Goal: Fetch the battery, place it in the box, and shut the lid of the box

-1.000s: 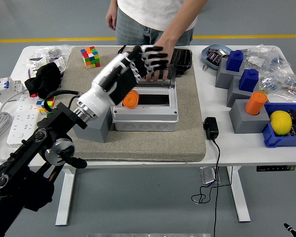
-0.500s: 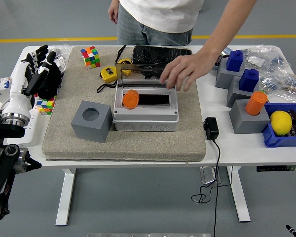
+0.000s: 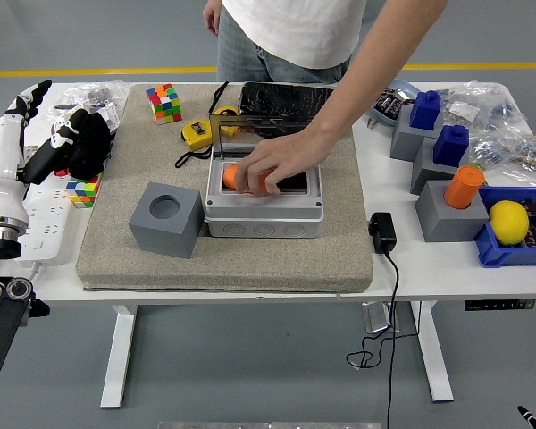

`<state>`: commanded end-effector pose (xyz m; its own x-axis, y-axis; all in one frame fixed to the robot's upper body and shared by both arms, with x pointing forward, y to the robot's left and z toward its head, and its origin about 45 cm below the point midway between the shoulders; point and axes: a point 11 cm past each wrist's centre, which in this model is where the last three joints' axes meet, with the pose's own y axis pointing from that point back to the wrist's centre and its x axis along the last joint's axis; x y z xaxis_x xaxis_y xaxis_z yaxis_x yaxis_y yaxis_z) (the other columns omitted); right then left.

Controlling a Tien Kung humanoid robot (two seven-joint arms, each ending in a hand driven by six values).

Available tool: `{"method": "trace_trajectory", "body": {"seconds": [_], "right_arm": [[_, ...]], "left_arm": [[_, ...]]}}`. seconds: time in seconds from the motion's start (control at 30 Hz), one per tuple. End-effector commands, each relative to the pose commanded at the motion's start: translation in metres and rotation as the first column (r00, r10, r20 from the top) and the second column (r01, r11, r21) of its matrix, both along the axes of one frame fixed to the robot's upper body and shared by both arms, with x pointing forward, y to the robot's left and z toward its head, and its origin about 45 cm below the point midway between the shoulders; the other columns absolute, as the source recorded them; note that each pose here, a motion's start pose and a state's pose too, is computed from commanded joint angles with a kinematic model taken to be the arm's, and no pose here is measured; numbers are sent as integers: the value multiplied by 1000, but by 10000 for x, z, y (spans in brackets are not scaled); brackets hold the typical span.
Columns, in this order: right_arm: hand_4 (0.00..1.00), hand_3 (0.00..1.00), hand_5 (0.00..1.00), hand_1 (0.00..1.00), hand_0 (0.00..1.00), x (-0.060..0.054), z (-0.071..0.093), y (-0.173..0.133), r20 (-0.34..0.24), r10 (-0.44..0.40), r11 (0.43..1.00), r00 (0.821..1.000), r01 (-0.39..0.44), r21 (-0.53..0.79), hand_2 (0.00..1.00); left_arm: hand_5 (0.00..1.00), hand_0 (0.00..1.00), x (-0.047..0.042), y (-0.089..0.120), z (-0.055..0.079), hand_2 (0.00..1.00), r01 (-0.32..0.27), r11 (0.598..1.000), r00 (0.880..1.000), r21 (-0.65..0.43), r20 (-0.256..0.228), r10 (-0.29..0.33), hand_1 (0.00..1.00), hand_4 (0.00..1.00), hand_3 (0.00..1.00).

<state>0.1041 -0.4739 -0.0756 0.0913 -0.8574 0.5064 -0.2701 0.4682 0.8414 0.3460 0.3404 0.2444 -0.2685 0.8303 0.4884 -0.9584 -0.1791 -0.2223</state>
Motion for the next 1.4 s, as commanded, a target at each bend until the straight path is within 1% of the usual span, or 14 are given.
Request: {"method": "trace_trajectory", "body": {"seconds": [0.07, 0.2, 0.33, 0.43, 0.47, 0.63, 0.93, 1.27, 1.3, 1.4], "right_arm": [[998, 815, 998, 809, 844, 5, 0, 3, 1, -2, 1000, 1000, 2, 1, 787], [998, 815, 998, 809, 844, 12, -5, 15, 2, -2, 1000, 1000, 2, 3, 787], [998, 814, 998, 809, 843, 16, -10, 27, 3, -5, 1000, 1000, 5, 4, 787], [998, 814, 998, 809, 843, 2, -19, 37, 1, -8, 1000, 1000, 8, 6, 787], [998, 814, 998, 810, 844, -9, -26, 46, -1, -8, 1000, 1000, 8, 7, 787], [998, 814, 998, 810, 844, -33, -40, 62, -5, -10, 1000, 1000, 10, 10, 787], [998, 814, 998, 809, 845, -37, -31, 39, -6, -12, 1000, 1000, 12, 5, 787], [998, 814, 998, 809, 844, -23, -18, 17, -1, -16, 1000, 1000, 16, 2, 787], [998, 814, 998, 809, 844, -20, -16, 14, 0, -17, 1000, 1000, 17, 1, 787], [998, 814, 998, 809, 844, -10, -11, 8, 3, -18, 1000, 1000, 18, 1, 787]], "left_arm": [[835, 857, -1, -9, 3, 880, -1, 1000, 1000, -8, 4, 1, 895, 998, 841], [835, 857, -2, -36, 28, 880, 7, 1000, 1000, -16, 12, -6, 895, 998, 841], [847, 845, -5, -103, 79, 875, 25, 1000, 999, -12, 29, -25, 888, 998, 833], [847, 845, -11, -143, 104, 875, 37, 999, 999, -5, 37, -36, 888, 998, 833], [839, 842, -12, -156, 109, 867, 40, 999, 998, -3, 38, -40, 885, 998, 817], [839, 842, -19, -197, 110, 867, 48, 999, 998, -4, 41, -47, 885, 998, 817], [831, 838, -17, -229, 115, 861, 58, 998, 998, 7, 39, -58, 883, 998, 813], [828, 834, -25, -251, 134, 857, 59, 998, 997, 7, 47, -59, 879, 998, 811], [803, 830, -25, -251, 136, 856, 58, 998, 997, 8, 47, -59, 877, 998, 807], [803, 830, -24, -247, 141, 856, 55, 998, 997, 9, 49, -56, 877, 998, 807]]}}
